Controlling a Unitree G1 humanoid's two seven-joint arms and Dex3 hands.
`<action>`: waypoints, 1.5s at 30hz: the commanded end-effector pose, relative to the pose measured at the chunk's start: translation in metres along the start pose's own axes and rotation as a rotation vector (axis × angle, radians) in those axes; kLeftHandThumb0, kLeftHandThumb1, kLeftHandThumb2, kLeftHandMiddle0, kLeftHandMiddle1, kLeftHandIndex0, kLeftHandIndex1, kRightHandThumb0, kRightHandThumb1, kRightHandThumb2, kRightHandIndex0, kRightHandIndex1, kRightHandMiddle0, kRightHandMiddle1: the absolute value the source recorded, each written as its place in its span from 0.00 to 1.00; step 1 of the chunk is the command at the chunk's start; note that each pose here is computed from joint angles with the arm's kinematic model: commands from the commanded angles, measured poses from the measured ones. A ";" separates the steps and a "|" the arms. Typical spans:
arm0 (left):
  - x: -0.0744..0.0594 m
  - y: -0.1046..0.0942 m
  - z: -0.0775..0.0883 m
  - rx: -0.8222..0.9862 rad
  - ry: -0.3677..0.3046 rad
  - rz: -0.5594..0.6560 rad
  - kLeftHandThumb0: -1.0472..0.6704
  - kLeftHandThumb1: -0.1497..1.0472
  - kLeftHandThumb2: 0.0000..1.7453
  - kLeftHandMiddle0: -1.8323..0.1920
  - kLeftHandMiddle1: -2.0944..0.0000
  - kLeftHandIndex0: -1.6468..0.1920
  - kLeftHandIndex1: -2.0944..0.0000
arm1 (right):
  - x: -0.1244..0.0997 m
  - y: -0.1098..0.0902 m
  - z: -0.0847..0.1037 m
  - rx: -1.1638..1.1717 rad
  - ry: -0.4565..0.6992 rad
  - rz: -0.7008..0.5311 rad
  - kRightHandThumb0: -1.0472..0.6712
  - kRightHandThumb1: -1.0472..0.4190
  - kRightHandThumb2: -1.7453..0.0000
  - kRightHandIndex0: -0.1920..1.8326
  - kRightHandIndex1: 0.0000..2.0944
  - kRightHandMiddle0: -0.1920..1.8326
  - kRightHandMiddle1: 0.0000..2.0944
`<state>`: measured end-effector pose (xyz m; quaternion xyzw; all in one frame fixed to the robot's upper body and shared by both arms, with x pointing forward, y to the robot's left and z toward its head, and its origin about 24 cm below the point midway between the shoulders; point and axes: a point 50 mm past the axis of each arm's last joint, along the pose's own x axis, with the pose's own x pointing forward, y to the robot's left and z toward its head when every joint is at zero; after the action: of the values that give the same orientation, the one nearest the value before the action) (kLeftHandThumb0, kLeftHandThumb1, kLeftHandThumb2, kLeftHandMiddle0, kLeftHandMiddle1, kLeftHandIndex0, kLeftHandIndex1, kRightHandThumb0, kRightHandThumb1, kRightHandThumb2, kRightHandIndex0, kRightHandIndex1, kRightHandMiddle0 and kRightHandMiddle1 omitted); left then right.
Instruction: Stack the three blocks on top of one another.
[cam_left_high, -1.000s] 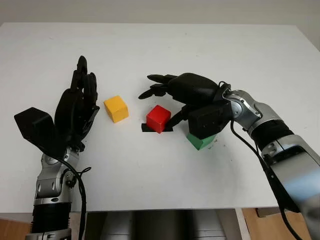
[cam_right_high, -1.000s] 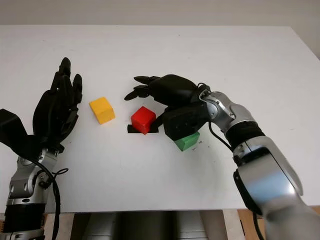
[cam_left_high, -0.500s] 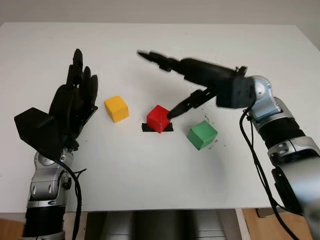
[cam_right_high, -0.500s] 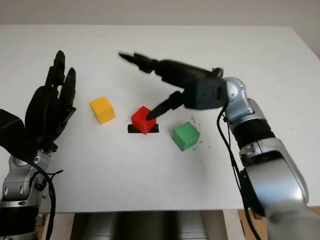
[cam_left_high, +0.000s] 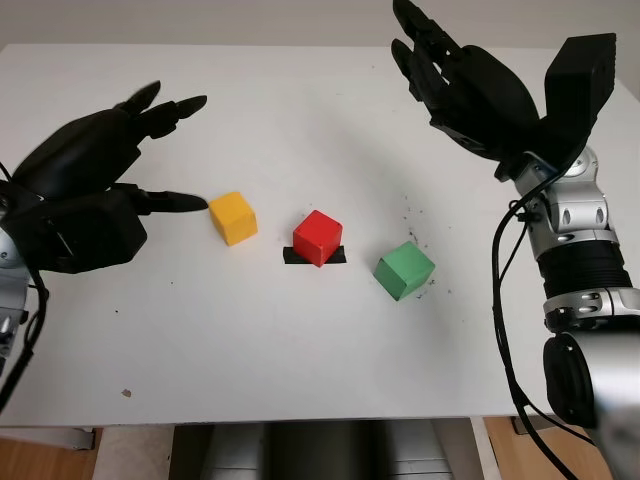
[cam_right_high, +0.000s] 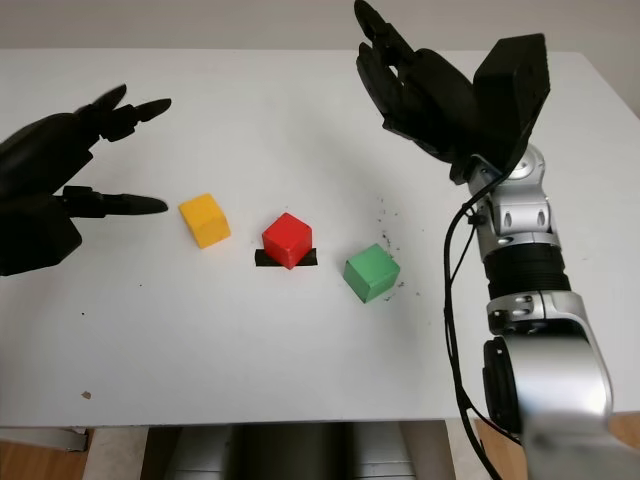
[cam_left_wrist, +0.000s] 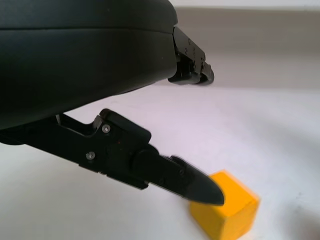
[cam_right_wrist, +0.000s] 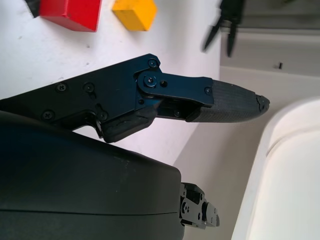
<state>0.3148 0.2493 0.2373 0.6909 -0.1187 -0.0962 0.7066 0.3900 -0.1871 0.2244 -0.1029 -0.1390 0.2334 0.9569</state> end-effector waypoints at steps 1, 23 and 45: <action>0.004 0.008 0.005 0.089 -0.027 -0.020 0.22 0.84 0.02 1.00 1.00 0.73 0.96 | 0.000 -0.002 0.006 0.019 -0.027 -0.027 0.11 0.00 0.66 0.00 0.00 0.00 0.00; 0.045 -0.024 0.025 0.559 -0.239 0.029 0.27 0.82 0.03 0.98 0.98 0.68 0.97 | -0.003 0.000 -0.002 0.058 -0.018 -0.060 0.12 0.00 0.65 0.00 0.00 0.00 0.00; 0.050 -0.044 0.031 0.529 -0.334 0.005 0.27 0.84 0.03 0.97 0.97 0.59 0.94 | -0.006 0.001 -0.003 0.050 -0.001 -0.059 0.12 0.00 0.64 0.00 0.00 0.00 0.00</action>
<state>0.3545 0.2061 0.1941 0.8300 -0.2477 -0.1712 0.4696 0.3873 -0.1892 0.2170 -0.0710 -0.1280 0.2062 0.9675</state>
